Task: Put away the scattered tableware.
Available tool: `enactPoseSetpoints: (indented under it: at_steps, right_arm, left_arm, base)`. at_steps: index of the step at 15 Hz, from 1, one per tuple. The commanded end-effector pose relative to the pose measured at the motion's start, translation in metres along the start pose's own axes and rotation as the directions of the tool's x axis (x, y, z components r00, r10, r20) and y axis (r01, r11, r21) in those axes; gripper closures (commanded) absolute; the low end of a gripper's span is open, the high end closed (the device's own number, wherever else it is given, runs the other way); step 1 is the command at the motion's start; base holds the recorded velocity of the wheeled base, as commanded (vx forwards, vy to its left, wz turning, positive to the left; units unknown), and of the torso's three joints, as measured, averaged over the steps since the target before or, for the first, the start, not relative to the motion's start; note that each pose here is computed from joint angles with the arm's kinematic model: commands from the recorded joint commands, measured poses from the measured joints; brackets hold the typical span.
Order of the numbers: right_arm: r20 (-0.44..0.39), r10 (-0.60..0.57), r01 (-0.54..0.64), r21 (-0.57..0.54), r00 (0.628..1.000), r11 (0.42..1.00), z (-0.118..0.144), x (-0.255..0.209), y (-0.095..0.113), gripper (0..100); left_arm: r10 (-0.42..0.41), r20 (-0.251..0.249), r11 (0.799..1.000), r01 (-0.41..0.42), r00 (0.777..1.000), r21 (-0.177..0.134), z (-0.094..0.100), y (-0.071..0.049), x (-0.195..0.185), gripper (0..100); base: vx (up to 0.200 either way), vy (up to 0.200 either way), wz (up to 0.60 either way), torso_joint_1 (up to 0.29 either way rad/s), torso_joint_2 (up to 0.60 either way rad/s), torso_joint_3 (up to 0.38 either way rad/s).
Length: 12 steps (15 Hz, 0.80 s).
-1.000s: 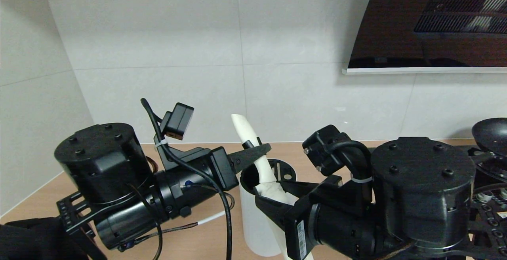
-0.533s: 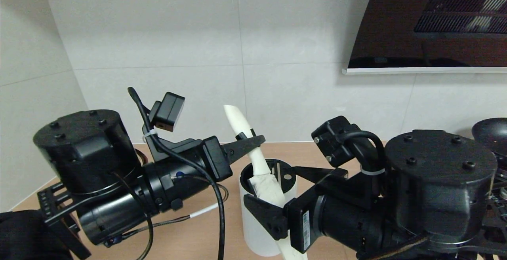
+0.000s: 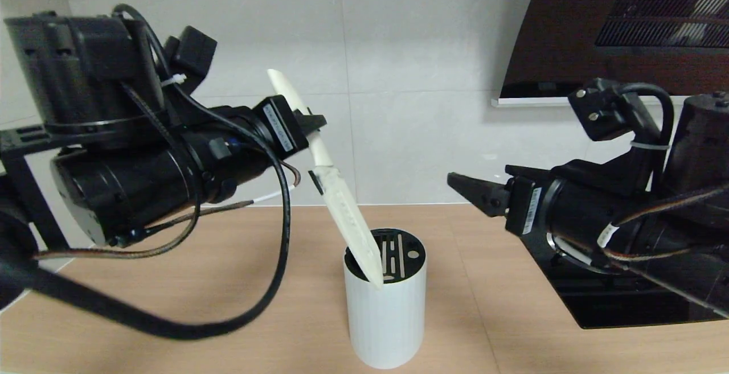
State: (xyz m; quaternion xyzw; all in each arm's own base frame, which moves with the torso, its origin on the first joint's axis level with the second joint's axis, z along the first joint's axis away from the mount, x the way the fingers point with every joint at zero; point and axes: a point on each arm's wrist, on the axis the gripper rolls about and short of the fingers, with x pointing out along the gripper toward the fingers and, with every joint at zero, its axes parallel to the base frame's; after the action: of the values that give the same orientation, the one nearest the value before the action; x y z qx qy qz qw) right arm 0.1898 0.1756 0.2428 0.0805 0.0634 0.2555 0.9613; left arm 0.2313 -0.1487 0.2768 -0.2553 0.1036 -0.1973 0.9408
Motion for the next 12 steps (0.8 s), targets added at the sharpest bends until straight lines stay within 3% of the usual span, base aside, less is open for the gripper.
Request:
enactPoseSetpoints:
  at_steps: [1, 2, 3, 4, 6, 7, 9, 12]
  right_arm:
    - [0.048, -0.066, 0.065, 0.007, 0.997, 0.998, 0.013, -0.006, -0.018, 0]
    - [0.045, -0.068, 0.067, 0.006, 0.997, 0.998, 0.012, -0.006, -0.019, 0]
    - [0.035, -0.073, 0.073, 0.004, 0.997, 0.997, 0.01, -0.003, -0.02, 0]
    - [0.024, -0.077, 0.077, 0.0, 0.997, 0.997, 0.007, -0.001, -0.02, 0]
    - [0.014, -0.082, 0.082, -0.003, 0.997, 0.997, 0.004, 0.002, -0.02, 0]
    - [0.01, -0.084, 0.084, -0.004, 0.996, 0.996, 0.003, 0.003, -0.02, 0]
    - [0.006, -0.085, 0.085, -0.005, 0.996, 0.996, 0.002, 0.004, -0.02, 0]
    - [0.004, -0.085, 0.085, -0.005, 0.996, 0.996, 0.001, 0.004, -0.02, 0]
  left_arm:
    - [0.096, 0.07, 0.993, -0.101, 0.993, 0.065, 0.006, 0.0, 0.003, 100]
    - [0.127, 0.086, 0.988, -0.134, 0.988, 0.08, 0.004, 0.001, 0.007, 100]
    - [0.158, 0.145, 0.981, -0.171, 0.977, 0.088, -0.002, -0.003, 0.017, 100]
    - [0.172, 0.167, 0.977, -0.19, 0.971, 0.096, -0.009, -0.008, 0.024, 100]
    - [0.206, 0.186, 0.963, -0.232, 0.961, 0.134, -0.018, -0.008, 0.034, 100]
    - [0.214, 0.189, 0.955, -0.246, 0.958, 0.166, -0.035, -0.005, 0.047, 100]
    - [0.209, 0.2, 0.942, -0.252, 0.957, 0.221, -0.052, 0.001, 0.057, 100]
    - [0.22, 0.255, 0.92, -0.287, 0.942, 0.266, -0.067, 0.003, 0.07, 100]
  base:
    - [0.0, 0.0, 0.0, 0.0, 0.0, 0.0]
    - [0.0, 0.0, 0.0, 0.0, 0.0, 0.0]
    - [0.0, 0.0, 0.0, 0.0, 0.0, 0.0]
    - [0.0, 0.0, 0.0, 0.0, 0.0, 0.0]
    - [0.0, 0.0, 0.0, 0.0, 0.0, 0.0]
    - [0.0, 0.0, 0.0, 0.0, 0.0, 0.0]
    - [0.0, 0.0, 0.0, 0.0, 0.0, 0.0]
    - [0.0, 0.0, 0.0, 0.0, 0.0, 0.0]
